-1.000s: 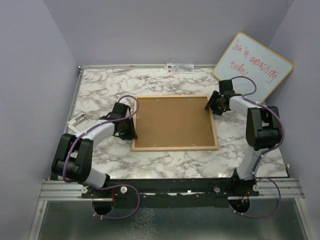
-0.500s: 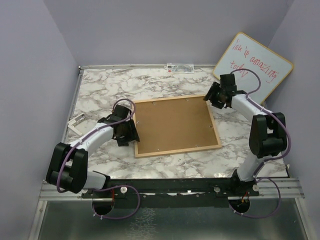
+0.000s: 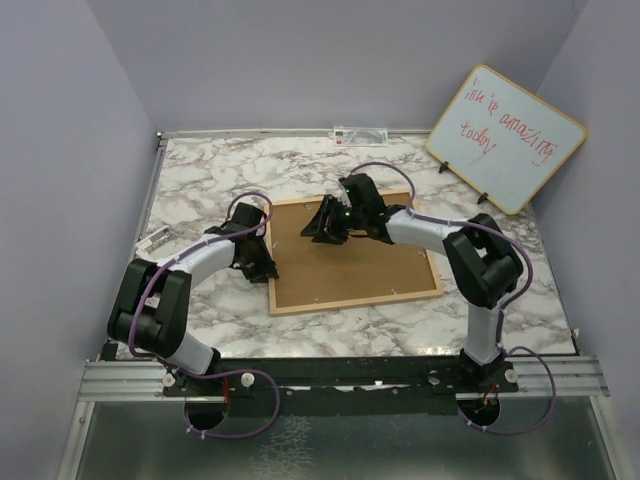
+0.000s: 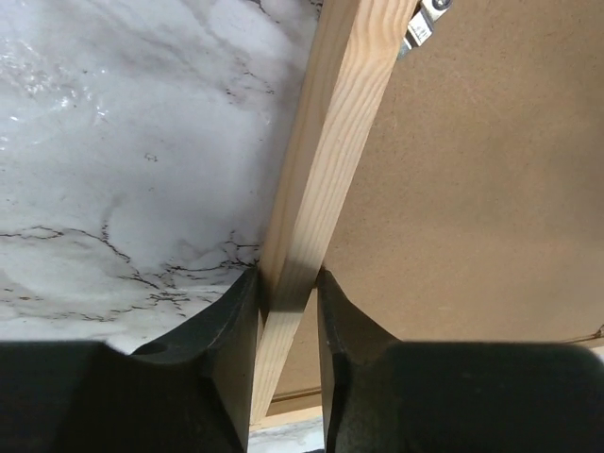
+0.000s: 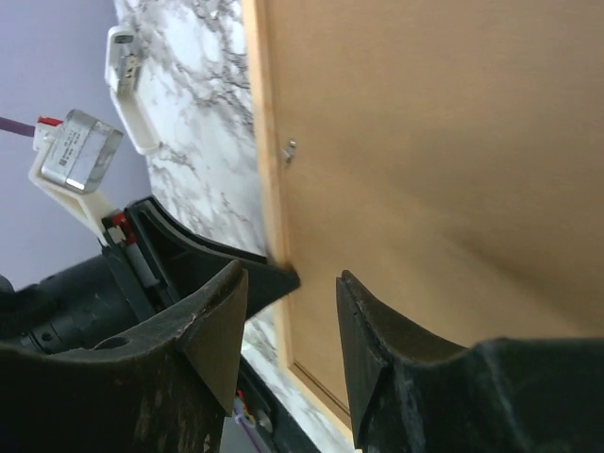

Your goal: Put the photo into the frame

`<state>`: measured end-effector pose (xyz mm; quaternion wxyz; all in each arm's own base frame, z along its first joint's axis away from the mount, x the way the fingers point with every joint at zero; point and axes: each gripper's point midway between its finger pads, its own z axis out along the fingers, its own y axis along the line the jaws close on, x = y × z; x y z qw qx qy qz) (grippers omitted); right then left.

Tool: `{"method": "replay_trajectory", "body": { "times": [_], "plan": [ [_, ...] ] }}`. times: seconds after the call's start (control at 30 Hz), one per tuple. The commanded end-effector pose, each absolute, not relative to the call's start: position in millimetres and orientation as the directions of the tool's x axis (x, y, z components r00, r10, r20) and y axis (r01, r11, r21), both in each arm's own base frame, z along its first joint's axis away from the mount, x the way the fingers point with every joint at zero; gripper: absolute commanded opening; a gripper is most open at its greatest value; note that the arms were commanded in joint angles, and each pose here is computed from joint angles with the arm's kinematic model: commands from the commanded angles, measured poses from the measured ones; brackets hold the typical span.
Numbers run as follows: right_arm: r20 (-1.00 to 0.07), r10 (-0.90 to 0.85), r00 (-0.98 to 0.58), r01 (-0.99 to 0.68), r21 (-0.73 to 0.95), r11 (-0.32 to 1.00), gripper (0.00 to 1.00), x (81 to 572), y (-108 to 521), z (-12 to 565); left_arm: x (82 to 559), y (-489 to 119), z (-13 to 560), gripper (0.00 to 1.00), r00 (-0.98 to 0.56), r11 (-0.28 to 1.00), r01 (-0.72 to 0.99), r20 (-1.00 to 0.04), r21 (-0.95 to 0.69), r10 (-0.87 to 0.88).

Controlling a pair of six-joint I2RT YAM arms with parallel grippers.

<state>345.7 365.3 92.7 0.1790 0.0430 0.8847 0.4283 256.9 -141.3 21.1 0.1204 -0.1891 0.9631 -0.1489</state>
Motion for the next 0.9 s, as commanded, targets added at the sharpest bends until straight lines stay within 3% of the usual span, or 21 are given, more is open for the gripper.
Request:
{"method": "replay_trajectory", "body": {
  "times": [0.0, 0.37, 0.7, 0.87],
  "plan": [
    [-0.253, 0.243, -0.936, -0.095, 0.849, 0.521, 0.46, 353.8, 410.6, 111.3, 216.0, -117.7, -27.9, 0.23, -0.885, 0.879, -0.446, -0.065, -0.169, -0.462],
    [-0.196, 0.176, -0.965, -0.075, 0.845, 0.529, 0.42, 337.7, 471.6, 68.0, 182.8, -96.5, -53.4, 0.18, -0.878, 0.878, -0.478, -0.003, -0.024, -0.478],
    [-0.24, 0.16, -0.958, -0.081, 0.755, 0.651, 0.42, 339.8, 471.8, 34.6, 183.3, -85.1, -52.1, 0.15, -0.863, 0.862, -0.505, -0.027, 0.05, -0.504],
    [-0.261, 0.164, -0.951, -0.068, 0.697, 0.714, 0.44, 341.1, 463.3, 23.0, 183.0, -74.8, -50.3, 0.2, -0.869, 0.863, -0.494, -0.047, 0.109, -0.492]
  ]
}}
